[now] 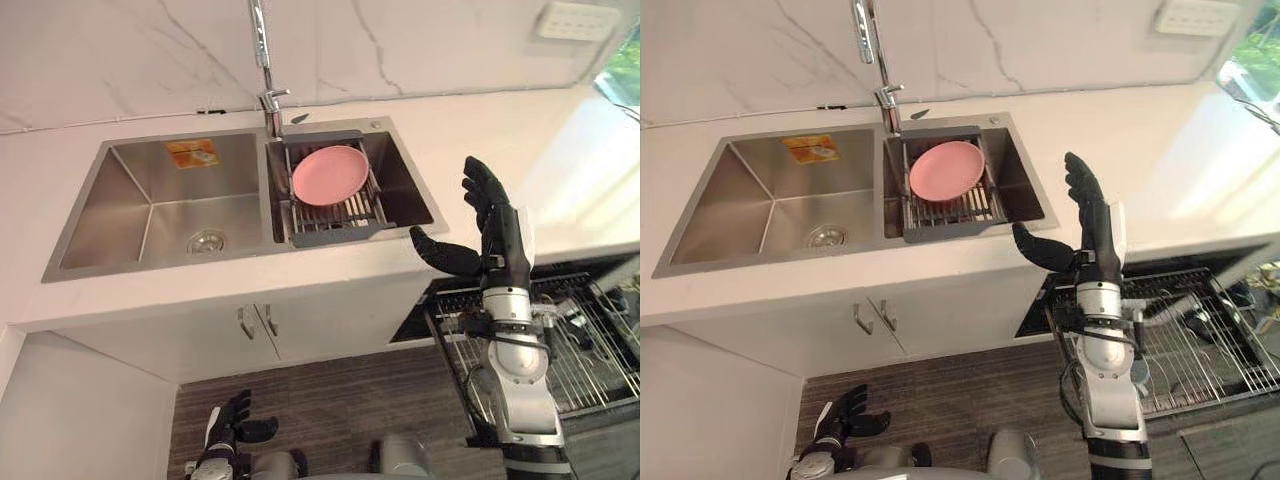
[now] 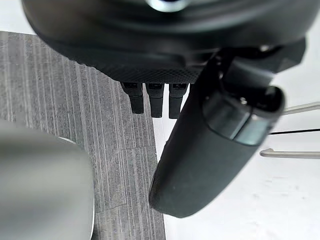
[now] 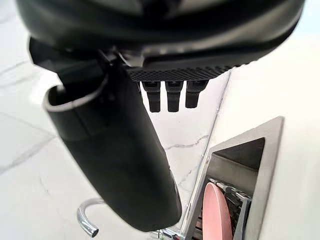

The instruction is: Walk over to the sink, pick up the cup, carry it to the dishwasher, place the cup inside the dishwasher, then close the dishwasher door

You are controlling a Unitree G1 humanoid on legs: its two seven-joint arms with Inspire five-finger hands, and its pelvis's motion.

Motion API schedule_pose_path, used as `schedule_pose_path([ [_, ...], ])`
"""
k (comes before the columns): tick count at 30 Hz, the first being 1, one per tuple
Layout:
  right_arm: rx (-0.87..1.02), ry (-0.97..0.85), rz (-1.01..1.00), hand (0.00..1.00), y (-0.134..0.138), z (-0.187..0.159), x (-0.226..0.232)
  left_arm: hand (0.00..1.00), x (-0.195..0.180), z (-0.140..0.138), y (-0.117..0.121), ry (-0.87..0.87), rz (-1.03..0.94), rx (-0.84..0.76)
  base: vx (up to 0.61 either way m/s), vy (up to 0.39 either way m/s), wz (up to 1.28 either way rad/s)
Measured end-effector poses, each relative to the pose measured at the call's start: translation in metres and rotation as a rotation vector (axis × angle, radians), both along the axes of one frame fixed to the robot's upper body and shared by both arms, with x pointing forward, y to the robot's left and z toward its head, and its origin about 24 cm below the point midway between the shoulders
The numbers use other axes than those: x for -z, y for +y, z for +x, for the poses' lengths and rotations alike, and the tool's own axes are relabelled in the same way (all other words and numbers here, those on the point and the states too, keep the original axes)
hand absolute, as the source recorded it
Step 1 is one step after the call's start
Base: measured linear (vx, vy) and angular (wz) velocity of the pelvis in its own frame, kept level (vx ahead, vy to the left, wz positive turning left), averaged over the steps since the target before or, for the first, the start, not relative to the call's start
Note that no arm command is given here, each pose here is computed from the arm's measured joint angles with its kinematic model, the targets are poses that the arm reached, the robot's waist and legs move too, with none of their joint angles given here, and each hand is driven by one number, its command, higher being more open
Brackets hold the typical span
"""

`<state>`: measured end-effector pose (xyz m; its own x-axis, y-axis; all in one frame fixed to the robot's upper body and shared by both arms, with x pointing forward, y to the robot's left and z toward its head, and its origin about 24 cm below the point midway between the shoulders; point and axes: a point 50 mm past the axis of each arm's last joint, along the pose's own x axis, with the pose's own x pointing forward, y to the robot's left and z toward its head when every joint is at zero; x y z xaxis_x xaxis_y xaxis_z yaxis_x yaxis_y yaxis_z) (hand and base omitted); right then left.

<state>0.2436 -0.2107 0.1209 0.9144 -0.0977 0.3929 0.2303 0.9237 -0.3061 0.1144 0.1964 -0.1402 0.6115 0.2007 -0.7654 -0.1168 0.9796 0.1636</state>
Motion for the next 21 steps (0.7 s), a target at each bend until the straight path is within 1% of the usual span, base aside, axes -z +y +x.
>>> schedule_pose_path([
  [3,0.006,0.047,-0.030,0.90,-0.005,-0.001,0.008,0.90,0.004,-0.006,-0.010,0.025,-0.030,-0.004,0.33,-0.167,0.48],
  [8,0.050,0.084,-0.026,0.90,-0.014,-0.010,0.016,0.90,0.003,-0.004,-0.014,0.014,-0.037,0.001,0.19,-0.081,0.35],
  [12,0.076,0.072,-0.032,0.90,-0.015,-0.011,0.015,0.90,0.002,-0.001,-0.015,0.001,-0.028,0.020,0.10,0.089,-0.12],
  [16,0.093,0.094,-0.056,0.90,-0.016,-0.014,0.019,0.90,0.001,0.001,-0.010,-0.005,-0.014,0.022,0.05,0.118,0.04],
  [21,0.088,0.129,-0.139,0.90,-0.018,-0.015,0.023,0.90,0.001,-0.001,-0.005,0.007,0.005,0.024,0.03,0.057,-0.17],
])
